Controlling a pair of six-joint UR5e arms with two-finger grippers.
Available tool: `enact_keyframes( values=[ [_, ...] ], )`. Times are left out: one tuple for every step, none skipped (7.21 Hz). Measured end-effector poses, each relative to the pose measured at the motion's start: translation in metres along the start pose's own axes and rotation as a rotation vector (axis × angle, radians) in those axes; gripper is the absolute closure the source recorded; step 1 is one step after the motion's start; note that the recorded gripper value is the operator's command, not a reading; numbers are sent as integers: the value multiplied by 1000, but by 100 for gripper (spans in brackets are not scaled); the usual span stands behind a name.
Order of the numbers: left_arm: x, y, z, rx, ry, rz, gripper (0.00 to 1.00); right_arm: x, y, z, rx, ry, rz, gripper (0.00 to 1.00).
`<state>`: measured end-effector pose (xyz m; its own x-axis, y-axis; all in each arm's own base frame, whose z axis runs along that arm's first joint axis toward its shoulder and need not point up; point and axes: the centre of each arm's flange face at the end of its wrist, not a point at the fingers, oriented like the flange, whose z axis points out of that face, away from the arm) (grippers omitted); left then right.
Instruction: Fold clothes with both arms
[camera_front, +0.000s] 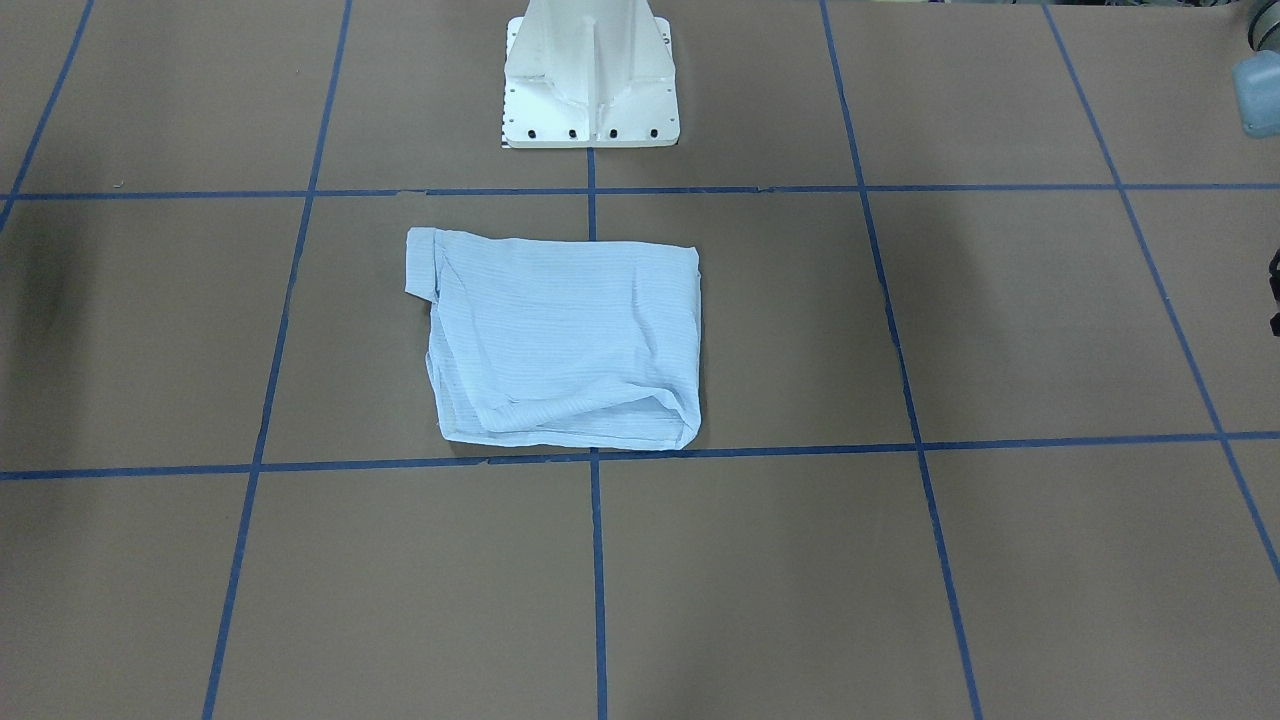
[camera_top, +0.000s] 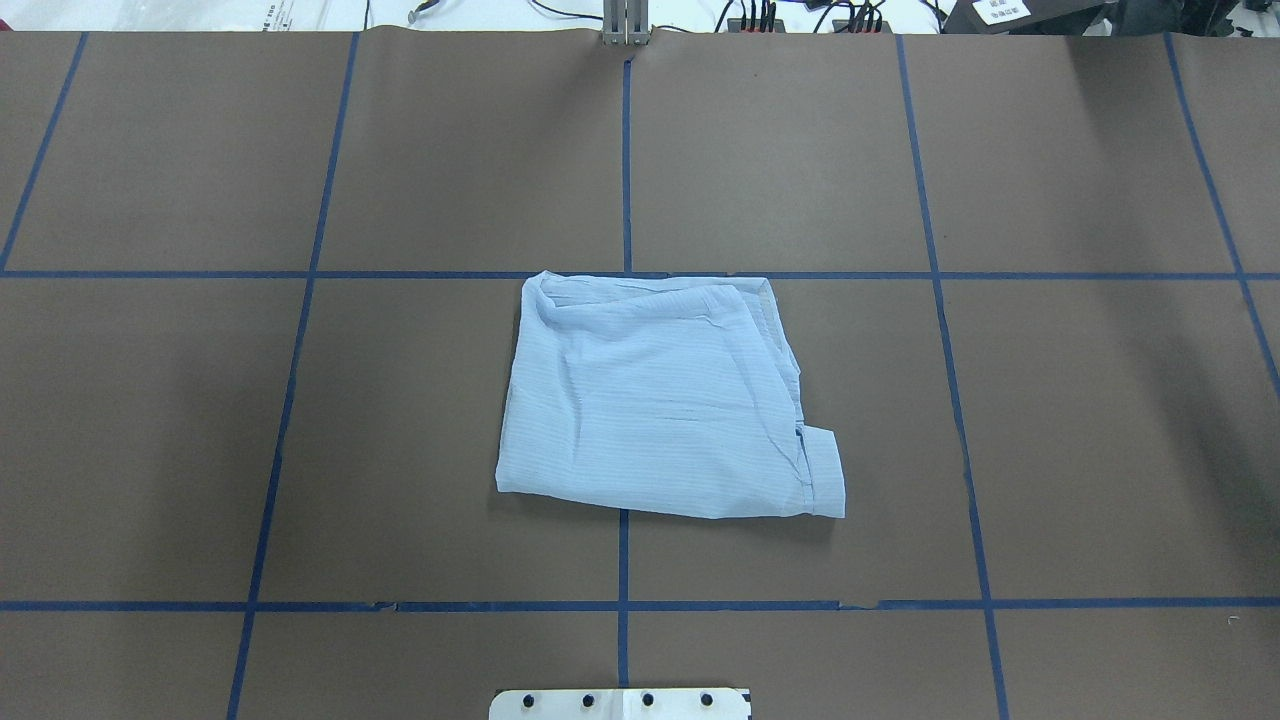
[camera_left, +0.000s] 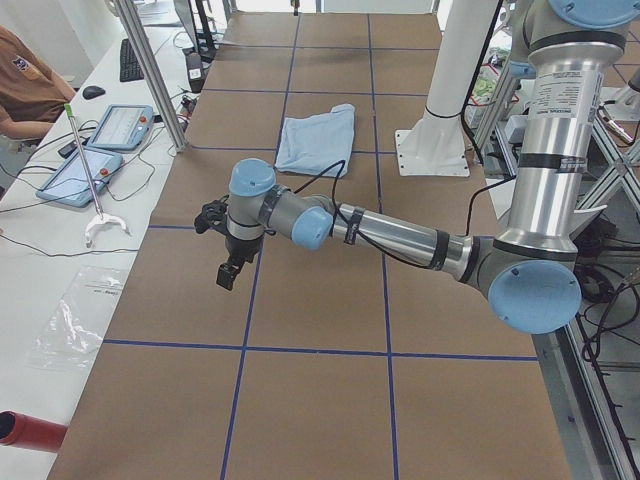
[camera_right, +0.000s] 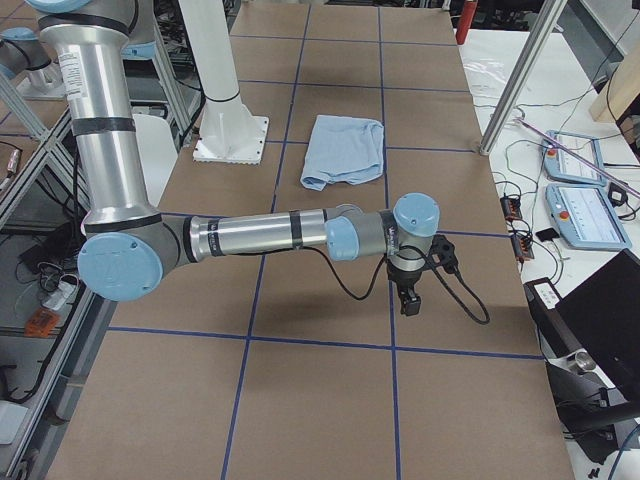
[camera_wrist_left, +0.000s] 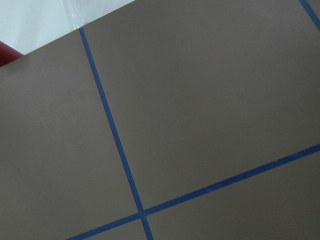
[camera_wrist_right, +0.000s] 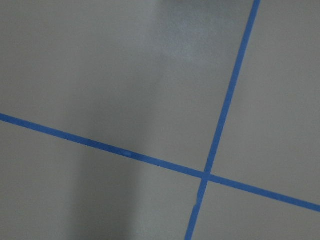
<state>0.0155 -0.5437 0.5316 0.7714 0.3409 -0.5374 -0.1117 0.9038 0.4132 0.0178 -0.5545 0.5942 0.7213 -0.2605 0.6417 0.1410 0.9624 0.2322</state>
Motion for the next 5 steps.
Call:
enact_keyframes(
  values=[
    [-8,13,9,-15,1,-16,0,17,25,5,-11,5,34,0],
    [-17,26,20,-36,-3,-33,0,35,56,14,-27,10,74,0],
    [-24,37,26,-55,-5,-46,0,44,77,20,-37,8,103,0],
    [-32,49,30,-80,-5,-67,0,46,88,22,-41,-10,131,0],
    [-49,62,27,-112,-11,-81,0,45,94,22,-41,-40,183,0]
  ],
)
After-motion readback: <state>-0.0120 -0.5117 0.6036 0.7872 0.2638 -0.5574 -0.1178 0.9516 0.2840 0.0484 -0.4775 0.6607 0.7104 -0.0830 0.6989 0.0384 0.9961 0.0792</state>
